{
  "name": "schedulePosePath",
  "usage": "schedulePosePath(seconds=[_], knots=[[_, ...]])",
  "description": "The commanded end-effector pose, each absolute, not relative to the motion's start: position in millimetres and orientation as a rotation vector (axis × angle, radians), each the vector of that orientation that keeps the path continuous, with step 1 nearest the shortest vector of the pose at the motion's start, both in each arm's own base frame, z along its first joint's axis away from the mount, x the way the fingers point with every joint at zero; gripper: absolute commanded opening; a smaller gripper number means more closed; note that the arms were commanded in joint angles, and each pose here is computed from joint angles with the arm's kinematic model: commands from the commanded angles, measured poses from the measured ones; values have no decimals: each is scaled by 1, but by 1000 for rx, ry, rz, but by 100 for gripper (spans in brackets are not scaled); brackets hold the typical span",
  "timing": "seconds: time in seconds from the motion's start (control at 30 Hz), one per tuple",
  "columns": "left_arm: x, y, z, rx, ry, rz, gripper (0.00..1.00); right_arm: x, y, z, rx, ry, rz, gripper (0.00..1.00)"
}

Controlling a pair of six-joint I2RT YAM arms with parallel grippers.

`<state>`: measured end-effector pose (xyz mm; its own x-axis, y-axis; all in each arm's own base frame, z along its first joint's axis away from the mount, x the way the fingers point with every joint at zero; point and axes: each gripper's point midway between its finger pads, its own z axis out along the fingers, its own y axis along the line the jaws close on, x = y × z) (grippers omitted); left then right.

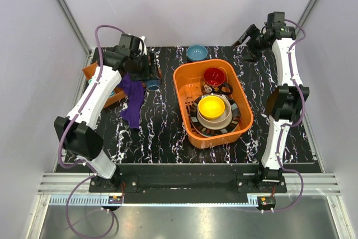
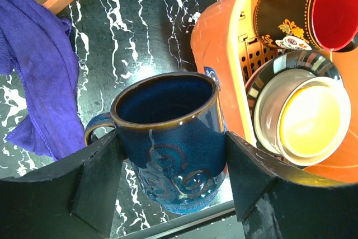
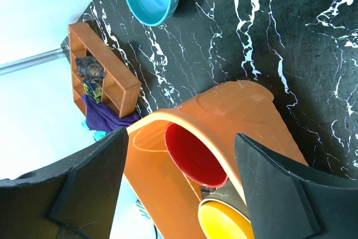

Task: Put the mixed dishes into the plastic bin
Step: Pick up the cup at the center of the board.

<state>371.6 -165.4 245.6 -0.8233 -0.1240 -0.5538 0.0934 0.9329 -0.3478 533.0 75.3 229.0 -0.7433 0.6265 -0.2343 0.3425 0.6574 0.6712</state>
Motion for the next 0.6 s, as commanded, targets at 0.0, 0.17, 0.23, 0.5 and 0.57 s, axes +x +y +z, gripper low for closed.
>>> schedulePosePath(seconds=[0.0,0.17,0.23,0.5,0.57], knots=[[363,-152,267,-2,2412,-431,0,537,81,249,699,2376,870,86],[348,-147,263,-13,2444,-390,0,540,87,253,685,2363,878,85],[342,-147,271,1,2445,-375,0,540,90,256,680,2361,883,86],[330,-161,290,117,2419,-348,0,527,124,277,599,2358,952,86],[327,-171,302,163,2387,-369,0,522,128,291,576,2337,970,85]])
